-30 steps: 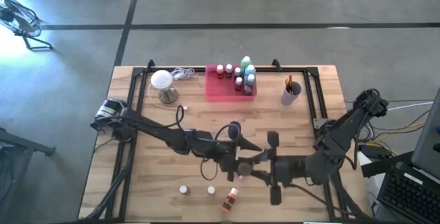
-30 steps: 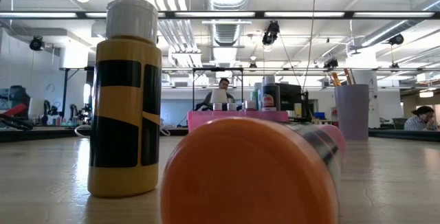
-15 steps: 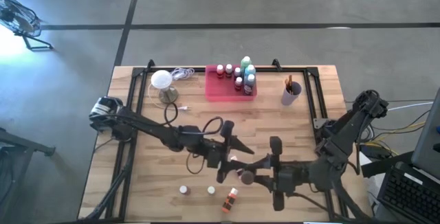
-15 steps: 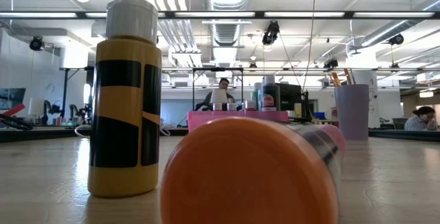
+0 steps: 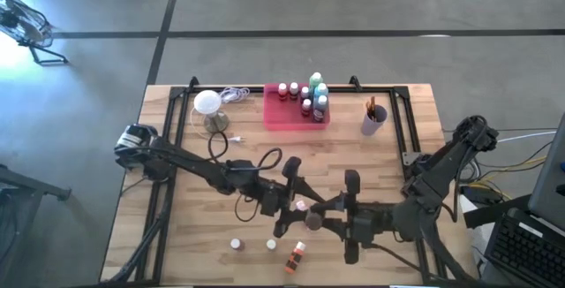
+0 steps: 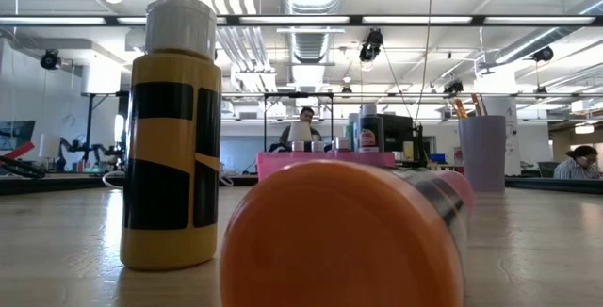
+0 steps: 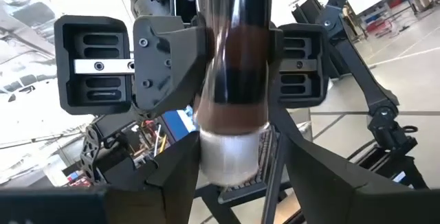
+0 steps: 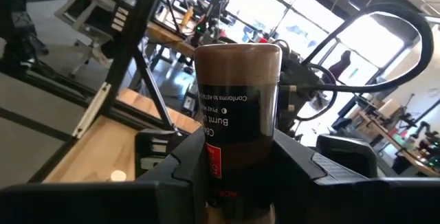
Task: Pick & Place Paint Supplies
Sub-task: Put the dark brown black paint bottle into the pink bin
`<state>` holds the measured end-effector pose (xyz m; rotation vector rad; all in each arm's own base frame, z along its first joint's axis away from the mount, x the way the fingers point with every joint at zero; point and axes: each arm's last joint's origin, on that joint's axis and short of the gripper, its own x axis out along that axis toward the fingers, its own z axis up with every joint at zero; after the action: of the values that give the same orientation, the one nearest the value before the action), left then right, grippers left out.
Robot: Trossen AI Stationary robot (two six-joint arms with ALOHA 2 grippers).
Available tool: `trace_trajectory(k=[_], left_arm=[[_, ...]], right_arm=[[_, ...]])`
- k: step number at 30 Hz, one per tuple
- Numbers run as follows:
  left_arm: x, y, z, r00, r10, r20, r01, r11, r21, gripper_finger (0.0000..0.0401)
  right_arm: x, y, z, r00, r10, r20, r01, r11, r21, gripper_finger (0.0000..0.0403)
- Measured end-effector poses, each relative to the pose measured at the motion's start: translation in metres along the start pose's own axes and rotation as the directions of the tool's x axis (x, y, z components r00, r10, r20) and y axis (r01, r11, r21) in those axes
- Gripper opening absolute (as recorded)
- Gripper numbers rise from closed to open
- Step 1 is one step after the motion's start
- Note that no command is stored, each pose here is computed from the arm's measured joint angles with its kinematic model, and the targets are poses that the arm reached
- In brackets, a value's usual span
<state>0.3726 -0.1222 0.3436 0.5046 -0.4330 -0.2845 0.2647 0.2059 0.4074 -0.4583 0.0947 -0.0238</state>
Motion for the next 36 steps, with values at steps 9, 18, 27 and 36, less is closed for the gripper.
trace_trajectory(k=[9, 18, 27, 36], left_arm=[[0.000, 0.001, 0.000, 1.000, 0.006, 0.001, -0.006, 1.000, 0.001, 0.0213], [0.000, 0.001, 0.000, 1.000, 0.005, 0.001, -0.005, 1.000, -0.005, 0.0203], [-0.001, 0.002, 0.003, 0.998, -0.012, 0.066, 0.012, 1.000, 0.008, 0.0169], [-0.002, 0.007, 0.014, 0.982, 0.036, 0.183, -0.044, 0.998, 0.041, 0.0168]], right_arm=[[0.004, -0.004, -0.002, 1.000, -0.011, -0.008, 0.011, 1.000, -0.008, 0.0107], [0.004, -0.004, -0.002, 1.000, -0.010, -0.008, 0.010, 1.000, -0.015, 0.0107], [0.004, -0.004, 0.002, 0.999, 0.005, 0.038, -0.004, 0.999, -0.034, 0.0107], [0.005, -0.011, 0.013, 0.988, 0.001, 0.156, 0.015, 0.994, -0.106, 0.0107]])
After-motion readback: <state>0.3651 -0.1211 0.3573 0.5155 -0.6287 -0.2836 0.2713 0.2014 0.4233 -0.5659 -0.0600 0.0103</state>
